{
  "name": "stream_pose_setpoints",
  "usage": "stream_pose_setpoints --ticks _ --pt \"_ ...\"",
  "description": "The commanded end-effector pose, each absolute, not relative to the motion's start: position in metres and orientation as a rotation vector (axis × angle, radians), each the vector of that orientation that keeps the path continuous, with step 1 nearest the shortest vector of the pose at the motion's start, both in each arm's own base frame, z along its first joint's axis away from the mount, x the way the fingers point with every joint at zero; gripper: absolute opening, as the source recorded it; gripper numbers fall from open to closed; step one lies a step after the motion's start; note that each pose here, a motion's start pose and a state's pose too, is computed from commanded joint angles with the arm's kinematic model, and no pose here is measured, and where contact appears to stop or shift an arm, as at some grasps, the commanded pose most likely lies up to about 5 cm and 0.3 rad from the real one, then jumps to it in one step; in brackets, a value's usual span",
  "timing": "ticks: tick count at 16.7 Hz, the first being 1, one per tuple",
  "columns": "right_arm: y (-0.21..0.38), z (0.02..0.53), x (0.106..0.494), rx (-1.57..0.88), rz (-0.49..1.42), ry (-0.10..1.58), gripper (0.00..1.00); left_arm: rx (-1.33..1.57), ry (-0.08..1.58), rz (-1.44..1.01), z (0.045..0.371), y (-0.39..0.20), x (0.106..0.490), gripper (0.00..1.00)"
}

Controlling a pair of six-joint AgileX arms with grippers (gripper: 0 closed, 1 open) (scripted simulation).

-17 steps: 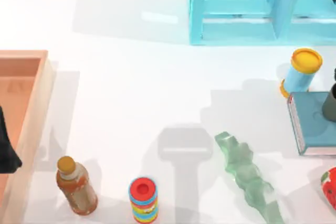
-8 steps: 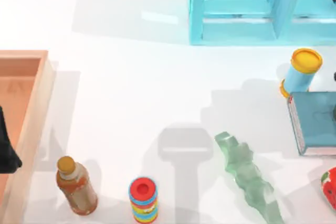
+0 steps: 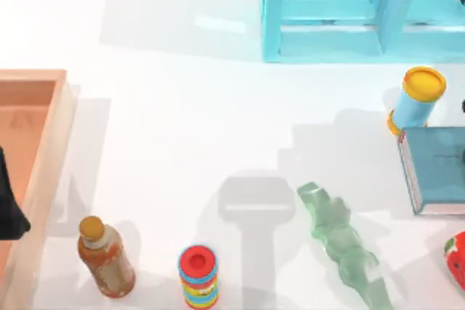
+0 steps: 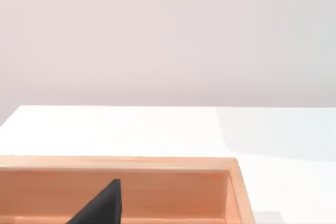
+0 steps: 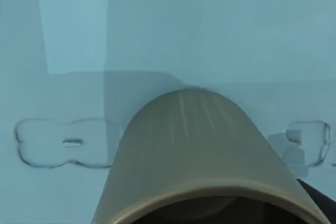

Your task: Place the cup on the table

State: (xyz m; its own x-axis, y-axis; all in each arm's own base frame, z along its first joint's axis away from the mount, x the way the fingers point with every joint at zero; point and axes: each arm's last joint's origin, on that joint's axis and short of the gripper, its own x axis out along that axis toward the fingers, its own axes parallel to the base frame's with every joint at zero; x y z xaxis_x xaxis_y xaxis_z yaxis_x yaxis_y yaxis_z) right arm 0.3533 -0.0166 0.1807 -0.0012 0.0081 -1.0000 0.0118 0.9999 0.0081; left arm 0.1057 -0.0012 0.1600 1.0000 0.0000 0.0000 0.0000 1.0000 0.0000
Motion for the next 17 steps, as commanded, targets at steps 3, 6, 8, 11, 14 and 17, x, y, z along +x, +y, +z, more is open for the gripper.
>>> stream_pose_setpoints --ticks 3,6,8,11,14,17 --pt "-0.017 0.186 0.354 0.017 -0.004 1.569 0.00 0.000 0.000 0.000 0.160 -0.001 0.106 1.00" --pt "-0.017 0.207 0.355 0.017 -0.003 1.578 0.00 0.000 0.000 0.000 0.160 -0.001 0.106 1.00" --pt "-0.017 0.222 0.354 0.017 -0.004 1.581 0.00 0.000 0.000 0.000 0.160 -0.001 0.106 1.00" --pt "-0.017 0.231 0.353 0.017 -0.004 1.571 0.00 0.000 0.000 0.000 0.160 -0.001 0.106 1.00" --pt "-0.016 0.229 0.354 0.017 -0.003 1.576 0.00 0.000 0.000 0.000 0.160 -0.001 0.106 1.00" --pt "0.006 0.231 0.359 0.002 0.001 1.576 0.00 0.000 0.000 0.000 0.160 -0.001 0.106 1.00"
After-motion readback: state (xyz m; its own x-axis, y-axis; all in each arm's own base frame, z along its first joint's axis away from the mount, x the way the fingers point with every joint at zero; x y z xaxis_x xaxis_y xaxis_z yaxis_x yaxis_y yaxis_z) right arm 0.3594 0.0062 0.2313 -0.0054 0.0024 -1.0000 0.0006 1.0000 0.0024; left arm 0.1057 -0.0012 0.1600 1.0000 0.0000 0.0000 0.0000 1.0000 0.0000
